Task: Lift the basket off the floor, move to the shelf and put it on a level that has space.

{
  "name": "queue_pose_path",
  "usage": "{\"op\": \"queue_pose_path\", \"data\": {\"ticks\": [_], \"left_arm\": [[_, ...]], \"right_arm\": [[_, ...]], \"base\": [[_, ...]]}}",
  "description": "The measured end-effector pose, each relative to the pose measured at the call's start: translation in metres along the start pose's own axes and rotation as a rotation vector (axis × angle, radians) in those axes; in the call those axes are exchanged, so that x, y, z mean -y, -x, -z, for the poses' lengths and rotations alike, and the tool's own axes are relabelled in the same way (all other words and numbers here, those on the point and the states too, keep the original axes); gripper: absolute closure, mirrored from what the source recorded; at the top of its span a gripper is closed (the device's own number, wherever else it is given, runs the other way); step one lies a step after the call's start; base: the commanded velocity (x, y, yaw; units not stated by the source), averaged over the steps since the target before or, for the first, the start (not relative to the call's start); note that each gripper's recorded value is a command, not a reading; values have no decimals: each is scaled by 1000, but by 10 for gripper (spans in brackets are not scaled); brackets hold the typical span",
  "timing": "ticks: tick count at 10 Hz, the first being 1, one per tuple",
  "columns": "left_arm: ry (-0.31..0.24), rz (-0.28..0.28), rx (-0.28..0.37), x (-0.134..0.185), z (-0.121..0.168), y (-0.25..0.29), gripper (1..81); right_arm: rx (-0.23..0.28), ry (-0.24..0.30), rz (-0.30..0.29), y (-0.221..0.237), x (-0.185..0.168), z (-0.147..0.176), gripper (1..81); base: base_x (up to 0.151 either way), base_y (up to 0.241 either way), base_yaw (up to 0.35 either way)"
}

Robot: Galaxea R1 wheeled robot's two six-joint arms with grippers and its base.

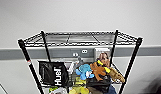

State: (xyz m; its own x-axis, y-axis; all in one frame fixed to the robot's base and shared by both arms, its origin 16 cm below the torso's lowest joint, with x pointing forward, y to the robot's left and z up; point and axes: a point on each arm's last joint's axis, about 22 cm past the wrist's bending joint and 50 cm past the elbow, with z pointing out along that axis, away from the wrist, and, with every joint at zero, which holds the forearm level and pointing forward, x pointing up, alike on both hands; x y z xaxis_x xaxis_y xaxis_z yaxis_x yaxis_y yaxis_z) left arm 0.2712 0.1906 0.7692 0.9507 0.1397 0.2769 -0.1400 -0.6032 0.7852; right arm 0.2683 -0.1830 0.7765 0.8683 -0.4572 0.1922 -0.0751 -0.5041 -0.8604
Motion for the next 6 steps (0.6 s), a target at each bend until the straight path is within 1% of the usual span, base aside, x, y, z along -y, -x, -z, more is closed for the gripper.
{"op": "queue_pose_path", "data": {"ticks": [1, 4, 6], "left_arm": [[12, -9, -8, -8, 3, -5, 811], [57, -44, -27, -42, 24, -21, 811], [84, -76, -44, -63, 35, -36, 811]], "right_arm": [[-5, -8, 7, -5, 6, 2, 811], [-15, -67, 29, -16, 45, 19, 811], [-30, -96, 48, -26, 67, 30, 811]], "base": [[0, 0, 0], [0, 0, 0], [0, 0, 0]]}}
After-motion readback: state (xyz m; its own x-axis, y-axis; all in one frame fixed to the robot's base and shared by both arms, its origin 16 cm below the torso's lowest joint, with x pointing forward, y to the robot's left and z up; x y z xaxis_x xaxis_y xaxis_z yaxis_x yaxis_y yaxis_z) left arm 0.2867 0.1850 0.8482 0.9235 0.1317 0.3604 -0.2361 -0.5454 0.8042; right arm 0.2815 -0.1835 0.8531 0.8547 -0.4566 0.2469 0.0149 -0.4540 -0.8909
